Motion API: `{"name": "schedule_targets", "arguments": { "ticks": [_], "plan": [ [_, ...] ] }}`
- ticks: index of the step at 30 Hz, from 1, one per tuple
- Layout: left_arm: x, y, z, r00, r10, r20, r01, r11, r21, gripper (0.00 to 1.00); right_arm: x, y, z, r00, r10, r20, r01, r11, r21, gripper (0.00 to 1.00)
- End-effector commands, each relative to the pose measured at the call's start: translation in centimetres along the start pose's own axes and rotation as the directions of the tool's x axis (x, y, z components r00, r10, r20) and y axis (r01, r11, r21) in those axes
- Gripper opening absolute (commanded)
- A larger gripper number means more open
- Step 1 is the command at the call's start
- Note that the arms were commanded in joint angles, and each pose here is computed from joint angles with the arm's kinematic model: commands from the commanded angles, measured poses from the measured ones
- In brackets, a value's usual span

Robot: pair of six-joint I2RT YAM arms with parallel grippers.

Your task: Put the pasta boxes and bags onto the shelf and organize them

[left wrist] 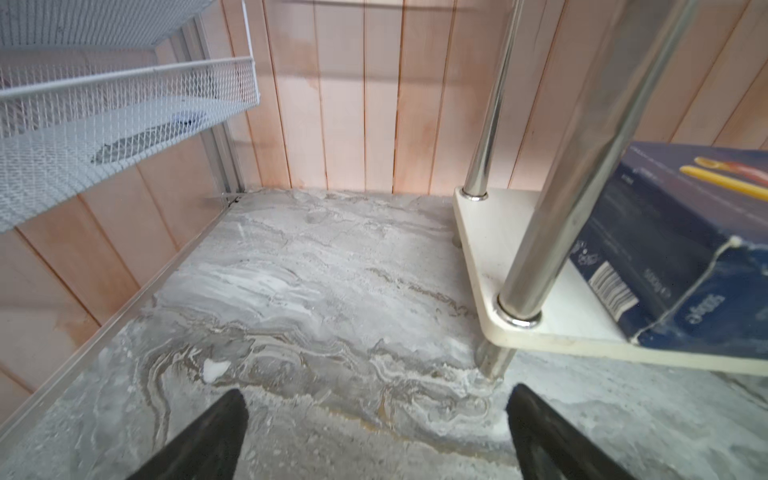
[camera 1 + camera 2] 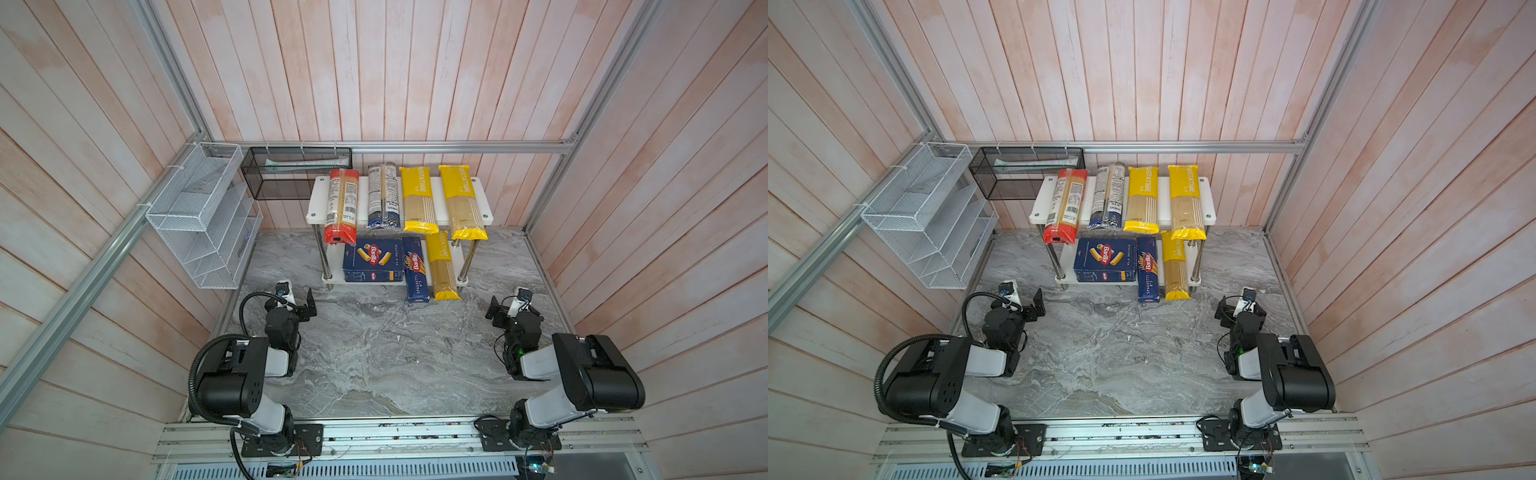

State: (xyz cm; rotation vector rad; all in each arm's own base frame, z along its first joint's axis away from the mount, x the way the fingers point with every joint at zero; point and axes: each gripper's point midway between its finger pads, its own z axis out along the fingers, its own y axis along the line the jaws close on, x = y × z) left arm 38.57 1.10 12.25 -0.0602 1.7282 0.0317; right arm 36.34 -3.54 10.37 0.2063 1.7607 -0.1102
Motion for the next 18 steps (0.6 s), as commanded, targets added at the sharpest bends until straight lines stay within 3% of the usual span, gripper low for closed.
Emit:
{"name": "schedule_targets", "arguments": {
  "ticks": [1,5,18],
  "plan": [
    [-0.63,-0.20,0.20,1.000,0.000,0.017,0.000,1.000,0.018,1.00,-2.79,0.51,0.06,0.993,-0.002,0.119,0.005,1.000,-0.025,0.98],
    [-0.53,-0.22,0.27,1.000,0.000,0.010,0.000,1.000,0.019,1.00,-2.29,0.72,0.64,0.998,-0.013,0.055,0.015,0.999,-0.029,0.98],
    [-0.61,-0.20,0.35,1.000,0.000,0.010,0.000,1.000,0.019,1.00,-2.30,0.62,0.55,0.998,-0.009,0.062,0.011,1.000,-0.026,0.98]
  ]
}}
